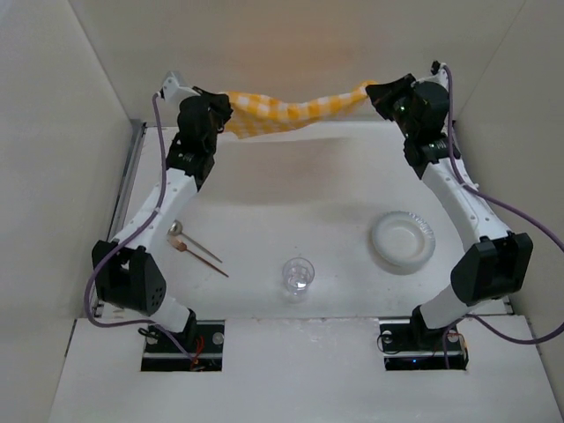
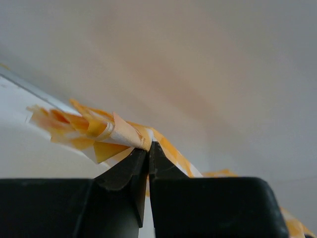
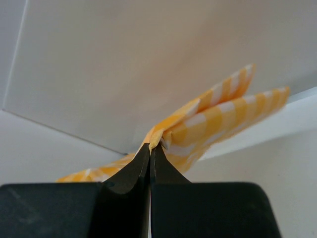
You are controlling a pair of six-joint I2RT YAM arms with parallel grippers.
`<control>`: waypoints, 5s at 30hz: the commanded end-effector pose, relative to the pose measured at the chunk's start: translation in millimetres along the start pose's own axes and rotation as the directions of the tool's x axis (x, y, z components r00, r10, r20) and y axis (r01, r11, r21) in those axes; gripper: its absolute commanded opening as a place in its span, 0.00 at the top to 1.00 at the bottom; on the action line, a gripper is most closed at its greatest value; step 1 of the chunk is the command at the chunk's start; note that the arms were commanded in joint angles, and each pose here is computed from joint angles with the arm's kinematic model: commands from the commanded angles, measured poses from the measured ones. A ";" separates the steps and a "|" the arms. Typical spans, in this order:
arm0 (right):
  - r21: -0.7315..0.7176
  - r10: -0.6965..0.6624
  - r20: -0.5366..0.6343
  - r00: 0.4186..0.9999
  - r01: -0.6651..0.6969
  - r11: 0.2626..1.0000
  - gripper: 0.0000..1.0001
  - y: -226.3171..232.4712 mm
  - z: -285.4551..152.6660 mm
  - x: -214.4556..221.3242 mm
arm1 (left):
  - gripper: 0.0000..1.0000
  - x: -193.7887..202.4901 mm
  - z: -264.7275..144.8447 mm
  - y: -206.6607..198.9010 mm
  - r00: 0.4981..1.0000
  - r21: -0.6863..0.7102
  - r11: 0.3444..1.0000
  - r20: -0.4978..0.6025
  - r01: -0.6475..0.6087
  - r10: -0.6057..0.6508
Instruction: Set the dinner table for one person
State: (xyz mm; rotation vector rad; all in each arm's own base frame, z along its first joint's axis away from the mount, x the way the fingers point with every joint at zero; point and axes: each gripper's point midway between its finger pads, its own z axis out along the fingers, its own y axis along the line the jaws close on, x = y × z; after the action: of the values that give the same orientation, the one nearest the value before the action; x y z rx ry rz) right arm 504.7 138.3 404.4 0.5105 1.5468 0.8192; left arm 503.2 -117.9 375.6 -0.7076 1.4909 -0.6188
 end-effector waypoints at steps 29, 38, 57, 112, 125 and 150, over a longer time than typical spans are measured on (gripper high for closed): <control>0.432 0.149 -0.101 0.984 -0.092 0.897 0.48 -244.0 -62.6 131.1 | 0.68 168.9 -101.4 214.0 0.977 -0.230 0.971 -0.185 0.059 -0.103; 0.406 0.066 -0.256 0.964 0.045 0.913 0.83 -215.2 -43.0 182.3 | 0.82 198.0 -72.3 149.7 0.961 -0.162 0.987 -0.273 0.001 -0.046; 0.525 0.192 -0.309 0.932 -0.001 0.851 0.92 -251.3 -73.1 234.1 | 0.82 225.1 -63.5 235.5 0.943 -0.346 0.935 -0.330 -0.075 -0.047; 0.721 0.316 0.254 0.914 -0.397 0.567 0.67 -338.1 -283.9 160.1 | 0.46 148.4 -248.2 138.9 0.933 0.173 0.965 -0.269 -0.197 0.239; 0.549 0.177 0.412 0.894 -0.399 0.734 0.97 -309.9 -296.5 101.2 | 0.47 152.5 -239.0 146.8 0.928 0.141 0.964 -0.268 -0.226 0.257; -0.066 0.333 0.185 0.924 -0.327 0.943 1.00 -51.0 -130.9 32.6 | 0.47 131.8 -184.0 153.9 0.966 0.019 0.982 -0.179 -0.186 0.186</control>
State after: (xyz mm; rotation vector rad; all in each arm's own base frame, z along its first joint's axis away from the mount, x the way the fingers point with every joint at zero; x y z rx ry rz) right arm 354.9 57.4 260.3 0.9532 1.4906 0.7347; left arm 295.0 -117.8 150.8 -0.4892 1.8051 -0.4790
